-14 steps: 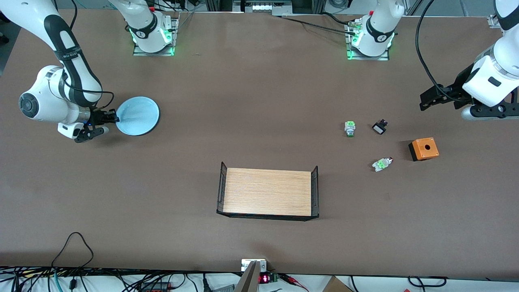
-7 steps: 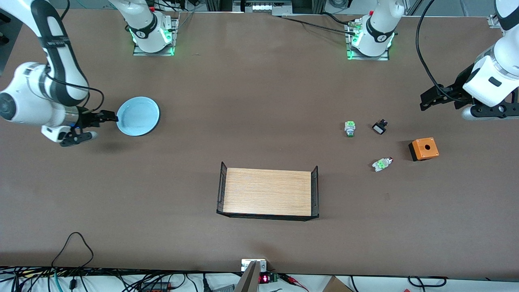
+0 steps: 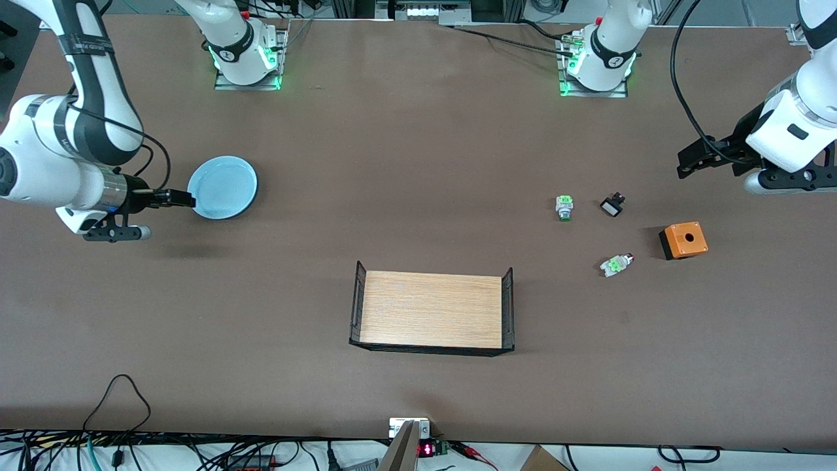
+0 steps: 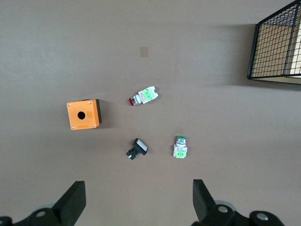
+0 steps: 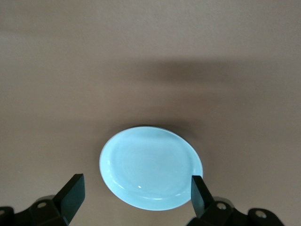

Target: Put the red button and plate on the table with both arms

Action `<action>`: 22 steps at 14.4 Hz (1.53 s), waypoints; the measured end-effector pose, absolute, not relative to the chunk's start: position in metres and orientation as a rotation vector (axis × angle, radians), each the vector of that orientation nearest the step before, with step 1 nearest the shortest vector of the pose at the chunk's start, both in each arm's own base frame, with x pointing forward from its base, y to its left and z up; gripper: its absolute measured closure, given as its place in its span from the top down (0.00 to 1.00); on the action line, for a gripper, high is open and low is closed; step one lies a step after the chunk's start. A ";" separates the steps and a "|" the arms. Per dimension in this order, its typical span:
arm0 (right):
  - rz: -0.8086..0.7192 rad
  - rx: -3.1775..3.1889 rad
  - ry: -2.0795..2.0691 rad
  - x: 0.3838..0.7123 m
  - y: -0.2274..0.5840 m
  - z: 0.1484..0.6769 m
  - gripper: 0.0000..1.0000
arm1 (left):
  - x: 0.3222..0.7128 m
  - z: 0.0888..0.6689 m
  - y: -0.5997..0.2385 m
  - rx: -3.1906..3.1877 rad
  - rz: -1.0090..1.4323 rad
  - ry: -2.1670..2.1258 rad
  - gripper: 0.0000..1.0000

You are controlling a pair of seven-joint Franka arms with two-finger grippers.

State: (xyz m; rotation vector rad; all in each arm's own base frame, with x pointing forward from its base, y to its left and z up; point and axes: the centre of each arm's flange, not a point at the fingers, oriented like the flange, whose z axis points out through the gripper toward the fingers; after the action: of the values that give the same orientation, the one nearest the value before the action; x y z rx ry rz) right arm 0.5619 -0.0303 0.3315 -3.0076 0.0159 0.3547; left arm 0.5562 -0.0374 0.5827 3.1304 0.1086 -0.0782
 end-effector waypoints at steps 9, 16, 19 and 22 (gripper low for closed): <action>0.168 -3.103 -0.021 0.606 -0.025 0.494 1.00 | 0.556 0.583 -0.038 3.131 -0.079 0.108 1.00; 0.226 -3.151 -0.023 0.601 -0.021 0.550 1.00 | 0.556 0.583 -0.038 3.131 -0.078 0.108 1.00; 0.237 -3.220 -0.050 0.598 -0.006 0.555 1.00 | 0.556 0.583 -0.038 3.131 -0.078 0.108 1.00; 0.227 -3.224 -0.042 0.592 -0.007 0.555 1.00 | 0.556 0.583 -0.038 3.131 -0.078 0.108 1.00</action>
State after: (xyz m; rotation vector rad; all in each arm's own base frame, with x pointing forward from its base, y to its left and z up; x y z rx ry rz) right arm 0.5917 -0.0069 0.5547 -3.2242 -0.0422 0.2272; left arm 0.5561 -0.0378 0.5829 3.1307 0.1075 -0.0785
